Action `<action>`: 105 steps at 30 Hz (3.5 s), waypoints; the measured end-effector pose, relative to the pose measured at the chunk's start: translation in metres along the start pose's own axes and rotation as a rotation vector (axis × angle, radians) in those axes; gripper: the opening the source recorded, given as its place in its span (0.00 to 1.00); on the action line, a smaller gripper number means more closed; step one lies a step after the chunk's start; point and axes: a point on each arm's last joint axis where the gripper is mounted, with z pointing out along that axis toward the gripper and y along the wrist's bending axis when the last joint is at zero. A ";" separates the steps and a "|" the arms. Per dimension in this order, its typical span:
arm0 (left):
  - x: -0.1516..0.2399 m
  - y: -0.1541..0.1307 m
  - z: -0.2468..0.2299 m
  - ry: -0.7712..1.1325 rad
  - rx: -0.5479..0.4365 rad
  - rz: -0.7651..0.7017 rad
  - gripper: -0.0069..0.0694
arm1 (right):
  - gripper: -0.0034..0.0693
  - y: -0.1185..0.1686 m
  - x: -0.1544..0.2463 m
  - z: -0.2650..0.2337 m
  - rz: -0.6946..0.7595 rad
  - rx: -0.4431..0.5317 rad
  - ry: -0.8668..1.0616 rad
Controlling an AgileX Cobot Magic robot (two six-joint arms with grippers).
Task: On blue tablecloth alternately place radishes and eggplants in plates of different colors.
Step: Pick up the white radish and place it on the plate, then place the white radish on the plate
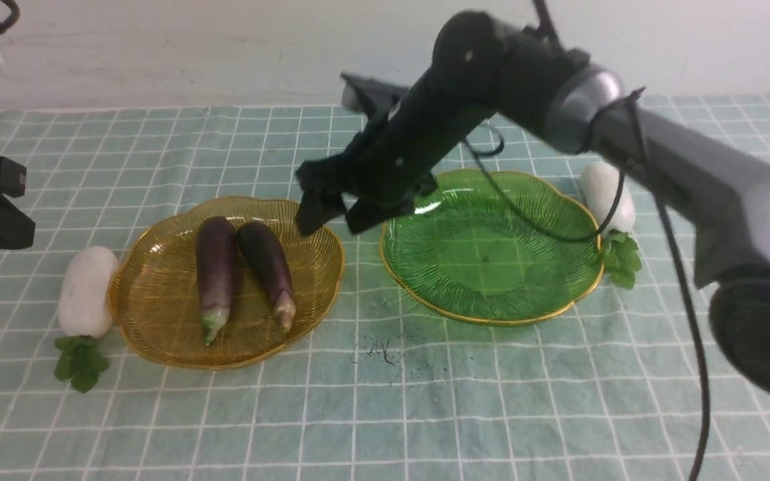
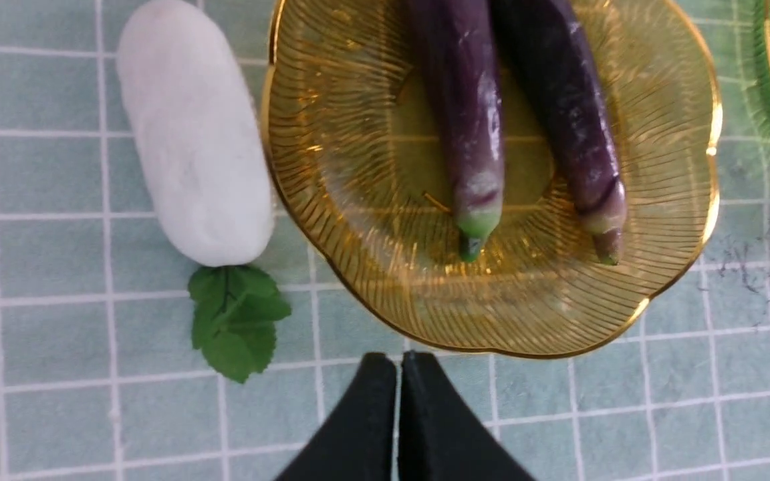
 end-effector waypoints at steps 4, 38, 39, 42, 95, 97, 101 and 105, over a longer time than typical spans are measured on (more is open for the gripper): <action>-0.002 0.007 0.009 0.016 -0.030 0.006 0.08 | 0.13 0.004 -0.010 -0.092 -0.068 0.185 -0.137; -0.028 0.084 0.186 -0.098 -0.048 -0.257 0.89 | 0.03 0.012 0.076 -0.186 -0.099 0.411 -0.039; -0.028 0.085 0.188 -0.105 -0.051 -0.259 0.87 | 0.03 0.012 0.076 -0.186 -0.101 0.415 -0.039; -0.029 0.086 0.189 -0.107 -0.050 -0.262 0.76 | 0.03 0.011 0.076 -0.187 -0.106 0.428 -0.038; -0.054 -0.276 0.244 -0.346 0.381 0.332 0.90 | 0.85 -0.285 0.094 -0.017 0.440 0.382 -0.224; -0.055 -0.275 0.243 -0.352 0.377 0.356 0.91 | 0.84 -0.288 0.097 -0.012 0.442 0.379 -0.221; -0.064 -0.272 0.217 -0.365 0.406 0.391 0.76 | 0.73 -0.290 0.097 -0.015 0.435 0.386 -0.218; -0.080 -0.260 0.163 -0.390 0.436 0.455 0.38 | 0.73 -0.289 0.094 -0.049 0.421 0.399 -0.217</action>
